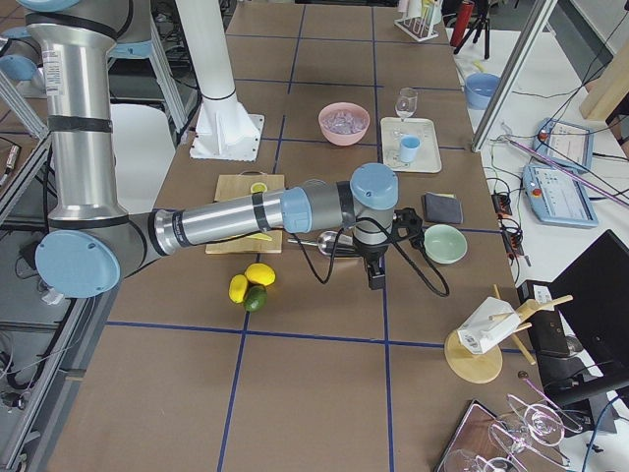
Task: Put ice in cup with scoop
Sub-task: 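Move left gripper toward the pink bowl while right gripper approaches the metal scoop, then grasp the metal scoop handle with the right gripper while left gripper waits beside bowl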
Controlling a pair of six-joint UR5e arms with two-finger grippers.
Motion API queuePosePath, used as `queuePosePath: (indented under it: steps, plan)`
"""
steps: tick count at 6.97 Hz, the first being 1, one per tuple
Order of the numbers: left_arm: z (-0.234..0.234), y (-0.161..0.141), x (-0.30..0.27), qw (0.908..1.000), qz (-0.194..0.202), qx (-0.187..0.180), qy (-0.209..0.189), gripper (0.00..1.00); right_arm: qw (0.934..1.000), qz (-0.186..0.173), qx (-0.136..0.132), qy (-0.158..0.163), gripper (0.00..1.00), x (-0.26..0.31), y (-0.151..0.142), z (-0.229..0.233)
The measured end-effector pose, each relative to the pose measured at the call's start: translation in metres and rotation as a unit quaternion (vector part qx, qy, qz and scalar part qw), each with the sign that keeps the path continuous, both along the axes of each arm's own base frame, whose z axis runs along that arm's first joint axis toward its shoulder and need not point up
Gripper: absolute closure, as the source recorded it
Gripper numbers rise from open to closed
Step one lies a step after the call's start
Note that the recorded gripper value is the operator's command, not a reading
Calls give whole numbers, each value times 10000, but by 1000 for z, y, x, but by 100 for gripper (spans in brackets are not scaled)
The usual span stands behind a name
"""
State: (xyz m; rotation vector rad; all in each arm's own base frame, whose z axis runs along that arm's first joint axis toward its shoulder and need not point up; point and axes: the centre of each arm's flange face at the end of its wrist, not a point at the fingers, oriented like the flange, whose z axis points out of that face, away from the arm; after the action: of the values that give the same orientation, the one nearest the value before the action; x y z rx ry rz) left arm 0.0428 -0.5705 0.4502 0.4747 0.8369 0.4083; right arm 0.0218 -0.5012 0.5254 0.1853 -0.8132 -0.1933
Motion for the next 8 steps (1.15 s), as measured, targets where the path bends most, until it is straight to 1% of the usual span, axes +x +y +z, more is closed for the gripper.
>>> queuePosePath:
  steps: [1,2,3,4,5,6,7,8]
  plan:
    - [-30,-2,33,9991,299,240,154,0,9999,-34,-135,-20,0,-23,-1,-7]
    - [-54,3,67,9969,602,451,248,0,9990,165,-417,-88,0,-43,-1,-13]
    - [-74,8,104,9933,919,621,322,0,9972,394,-597,-206,0,-67,-1,-25]
    - [-92,13,138,9890,1206,756,399,0,9956,517,-713,-328,0,-94,0,-35]
    - [-107,19,174,9831,1508,916,485,0,9948,528,-786,-364,0,-121,4,-41]
    - [-118,30,207,9749,1782,1189,611,0,9941,579,-874,-266,0,-145,13,-44]
    - [-128,41,227,9653,1948,1557,770,0,9926,702,-985,-122,0,-162,31,-47]
    - [-133,46,235,9579,2013,1846,881,0,9905,810,-1108,-33,0,-173,54,-44]
